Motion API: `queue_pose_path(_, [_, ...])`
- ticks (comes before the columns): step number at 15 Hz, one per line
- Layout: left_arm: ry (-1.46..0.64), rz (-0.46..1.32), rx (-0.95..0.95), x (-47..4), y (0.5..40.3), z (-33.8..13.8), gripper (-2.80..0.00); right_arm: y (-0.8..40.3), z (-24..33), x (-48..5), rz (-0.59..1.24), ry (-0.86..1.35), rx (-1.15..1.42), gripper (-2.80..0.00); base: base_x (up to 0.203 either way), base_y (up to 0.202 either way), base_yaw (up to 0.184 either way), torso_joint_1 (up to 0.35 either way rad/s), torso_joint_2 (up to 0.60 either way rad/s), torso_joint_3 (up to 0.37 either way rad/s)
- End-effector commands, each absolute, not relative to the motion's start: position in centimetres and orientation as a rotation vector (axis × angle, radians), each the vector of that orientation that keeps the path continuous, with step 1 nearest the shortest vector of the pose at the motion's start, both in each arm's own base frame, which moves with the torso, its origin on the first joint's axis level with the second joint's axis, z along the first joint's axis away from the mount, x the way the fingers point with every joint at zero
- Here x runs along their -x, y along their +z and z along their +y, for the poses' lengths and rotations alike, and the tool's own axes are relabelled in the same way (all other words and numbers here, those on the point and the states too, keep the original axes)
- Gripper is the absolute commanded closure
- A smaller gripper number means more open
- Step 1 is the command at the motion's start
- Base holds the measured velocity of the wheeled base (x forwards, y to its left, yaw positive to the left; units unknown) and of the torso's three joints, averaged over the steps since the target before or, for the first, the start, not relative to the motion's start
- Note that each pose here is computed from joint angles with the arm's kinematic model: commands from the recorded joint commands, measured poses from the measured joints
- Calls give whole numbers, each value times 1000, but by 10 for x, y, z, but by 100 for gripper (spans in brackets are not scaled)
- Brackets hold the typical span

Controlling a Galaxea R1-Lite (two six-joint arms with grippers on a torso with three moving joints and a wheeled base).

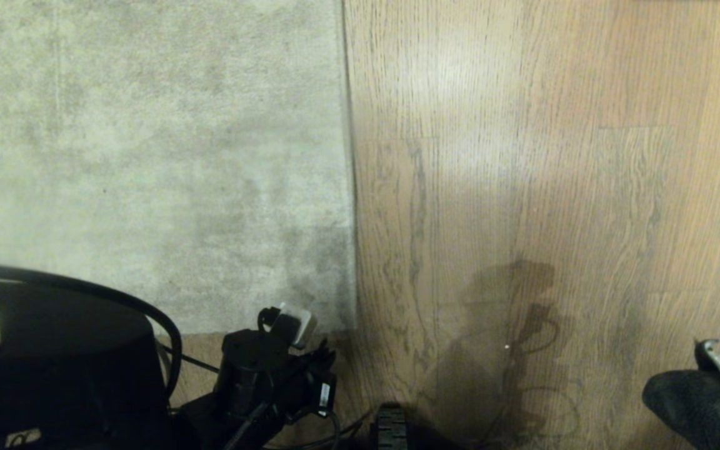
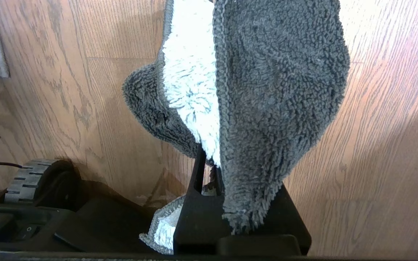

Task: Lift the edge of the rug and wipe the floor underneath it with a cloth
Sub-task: Lift up the carpet

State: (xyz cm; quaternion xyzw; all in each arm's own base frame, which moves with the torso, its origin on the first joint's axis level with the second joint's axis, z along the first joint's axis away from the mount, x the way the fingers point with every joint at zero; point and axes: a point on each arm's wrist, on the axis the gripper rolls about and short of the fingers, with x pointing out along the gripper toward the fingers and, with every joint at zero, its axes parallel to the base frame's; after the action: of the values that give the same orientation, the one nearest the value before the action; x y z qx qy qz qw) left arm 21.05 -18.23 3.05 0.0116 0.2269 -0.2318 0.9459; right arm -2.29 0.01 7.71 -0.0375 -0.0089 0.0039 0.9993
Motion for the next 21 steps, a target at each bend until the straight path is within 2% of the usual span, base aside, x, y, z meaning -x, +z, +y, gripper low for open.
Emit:
queue_pose_path(1, [-464, 414, -6, -213, 34, -188, -280, 77, 0, 23, -17, 9, 75, 0, 0, 0, 0, 0, 0, 0])
queue_pose_path(9, [-390, 316, 29, -222, 53, -192, -280, 77, 0, 23, -17, 9, 75, 0, 0, 0, 0, 0, 0, 0])
queue_pose_path(21, [-142, 283, -91, -247, 80, -184, -280, 77, 0, 23, -17, 9, 75, 0, 0, 0, 0, 0, 0, 0])
